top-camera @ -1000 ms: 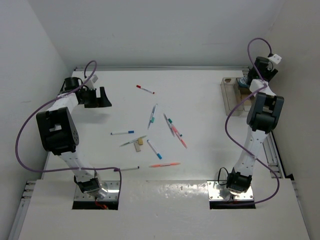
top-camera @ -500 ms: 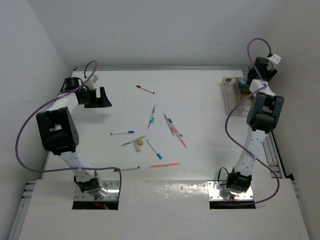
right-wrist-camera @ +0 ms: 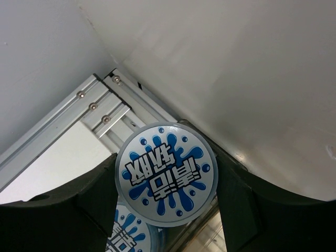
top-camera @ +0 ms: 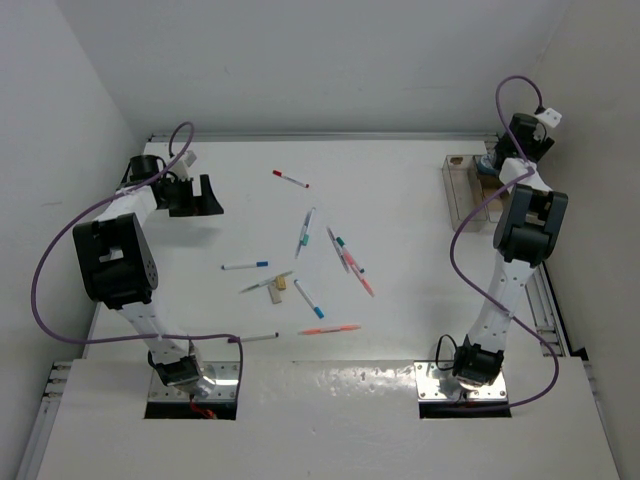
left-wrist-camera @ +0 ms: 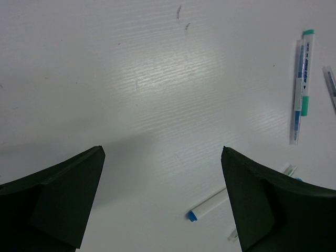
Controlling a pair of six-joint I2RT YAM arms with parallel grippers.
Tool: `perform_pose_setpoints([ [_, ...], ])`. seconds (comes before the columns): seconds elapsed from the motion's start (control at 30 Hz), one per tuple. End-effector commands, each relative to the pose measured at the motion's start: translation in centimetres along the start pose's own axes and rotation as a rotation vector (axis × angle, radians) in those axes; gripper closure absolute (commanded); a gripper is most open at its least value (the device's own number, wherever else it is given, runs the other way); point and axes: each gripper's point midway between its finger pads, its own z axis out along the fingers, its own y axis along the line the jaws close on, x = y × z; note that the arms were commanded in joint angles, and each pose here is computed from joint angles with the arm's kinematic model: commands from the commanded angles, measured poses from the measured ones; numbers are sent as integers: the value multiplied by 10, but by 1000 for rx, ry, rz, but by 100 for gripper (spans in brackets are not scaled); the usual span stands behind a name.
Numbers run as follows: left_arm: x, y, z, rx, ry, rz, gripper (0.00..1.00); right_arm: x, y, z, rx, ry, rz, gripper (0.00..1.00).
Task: Sort the stationery into containers
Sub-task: Place the stationery in the storage box.
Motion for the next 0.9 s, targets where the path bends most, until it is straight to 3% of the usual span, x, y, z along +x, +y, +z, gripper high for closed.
perform_pose_setpoints([
  [0.0, -11, -5, 1, 14, -20, 32, 0, -15, 9, 2, -36, -15, 33, 82],
  [0.07, -11, -5, 1, 14, -19, 33, 0, -17, 11, 0, -55, -7, 37, 86],
  [0.3, -11, -3, 4, 19, -12, 25, 0, -6, 13, -1, -73, 53, 4, 86],
  [0.87, -11, -1, 10, 35, -8, 24, 0, -5, -31, 1, 27, 109, -48, 100],
])
